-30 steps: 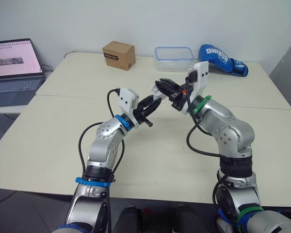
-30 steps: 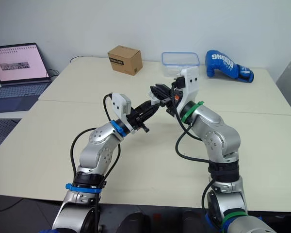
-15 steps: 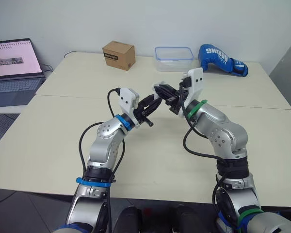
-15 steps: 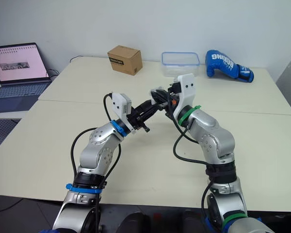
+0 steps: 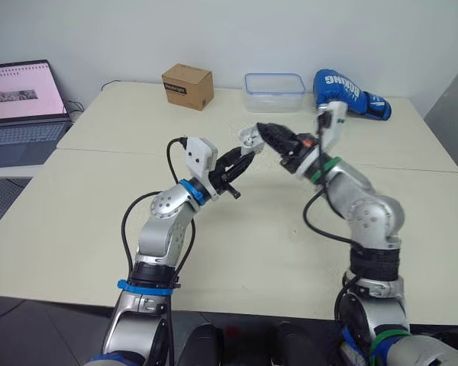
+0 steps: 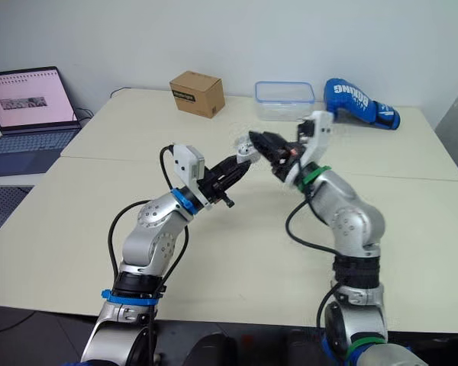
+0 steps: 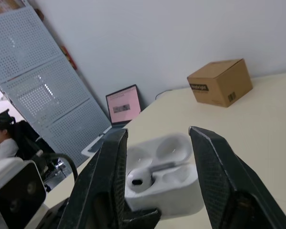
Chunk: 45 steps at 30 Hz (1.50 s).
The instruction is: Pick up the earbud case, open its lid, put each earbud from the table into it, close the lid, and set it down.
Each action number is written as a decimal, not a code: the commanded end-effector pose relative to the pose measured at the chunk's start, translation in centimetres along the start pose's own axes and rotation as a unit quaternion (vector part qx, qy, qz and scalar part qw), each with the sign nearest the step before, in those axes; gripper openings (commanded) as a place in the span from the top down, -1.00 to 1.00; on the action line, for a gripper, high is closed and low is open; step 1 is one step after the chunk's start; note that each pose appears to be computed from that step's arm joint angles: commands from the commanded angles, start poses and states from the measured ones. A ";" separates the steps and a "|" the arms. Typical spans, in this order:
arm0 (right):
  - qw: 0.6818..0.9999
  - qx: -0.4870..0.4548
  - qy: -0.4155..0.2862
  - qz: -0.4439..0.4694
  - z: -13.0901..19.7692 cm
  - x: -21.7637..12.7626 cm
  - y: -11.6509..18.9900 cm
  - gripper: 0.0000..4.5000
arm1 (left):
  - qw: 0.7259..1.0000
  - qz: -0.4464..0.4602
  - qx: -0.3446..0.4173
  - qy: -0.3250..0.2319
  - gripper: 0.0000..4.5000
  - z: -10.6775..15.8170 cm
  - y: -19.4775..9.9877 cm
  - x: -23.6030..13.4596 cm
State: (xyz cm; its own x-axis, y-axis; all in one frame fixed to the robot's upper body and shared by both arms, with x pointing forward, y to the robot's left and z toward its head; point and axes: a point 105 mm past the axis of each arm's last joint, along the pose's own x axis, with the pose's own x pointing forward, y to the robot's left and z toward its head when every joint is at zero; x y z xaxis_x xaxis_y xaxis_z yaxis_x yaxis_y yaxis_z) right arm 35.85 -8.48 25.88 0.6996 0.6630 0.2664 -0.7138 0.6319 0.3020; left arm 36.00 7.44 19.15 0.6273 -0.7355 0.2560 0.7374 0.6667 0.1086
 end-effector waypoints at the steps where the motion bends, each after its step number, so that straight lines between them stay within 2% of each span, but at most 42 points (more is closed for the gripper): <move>1: 0.989 -0.133 0.057 -0.031 0.6 -2.5 -3.5 0.07 | 1.000 -0.006 0.015 -0.020 0.67 1.5 -0.1 -0.5; 3: 0.965 -0.210 0.144 -0.063 -0.8 -5.2 -7.6 0.07 | 1.000 -0.005 0.018 -0.015 0.67 1.4 0.1 -0.8; 6: 0.932 -0.271 0.228 -0.084 -2.1 -8.2 -11.8 0.07 | 1.000 -0.008 0.024 -0.008 0.67 1.3 0.2 -0.9; 12: 0.896 -0.319 0.307 -0.034 -3.4 -11.2 -15.1 0.07 | 1.000 -0.014 0.027 -0.009 0.67 1.6 0.2 -0.6; 21: 0.864 -0.318 0.390 0.002 -4.5 -13.0 -17.2 0.07 | 1.000 -0.017 0.023 -0.007 0.67 1.6 -0.2 -0.9; 43: 0.827 -0.326 0.457 -0.023 -5.8 -13.5 -18.7 0.07 | 1.000 -0.018 0.020 -0.005 0.67 1.6 -0.3 -0.9; 45: 0.829 -0.323 0.457 -0.025 -5.9 -13.5 -18.7 0.23 | 1.000 -0.018 0.019 -0.005 0.67 1.6 -0.3 -0.9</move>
State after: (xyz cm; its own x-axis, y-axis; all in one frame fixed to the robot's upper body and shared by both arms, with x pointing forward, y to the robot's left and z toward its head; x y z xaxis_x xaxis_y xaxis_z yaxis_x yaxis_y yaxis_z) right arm 39.29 -26.72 10.64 0.6110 0.4835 -0.6268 -0.7696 0.5484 -0.3272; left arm 35.31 8.40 19.14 0.6241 -0.7499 0.2193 0.7437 0.6562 0.1277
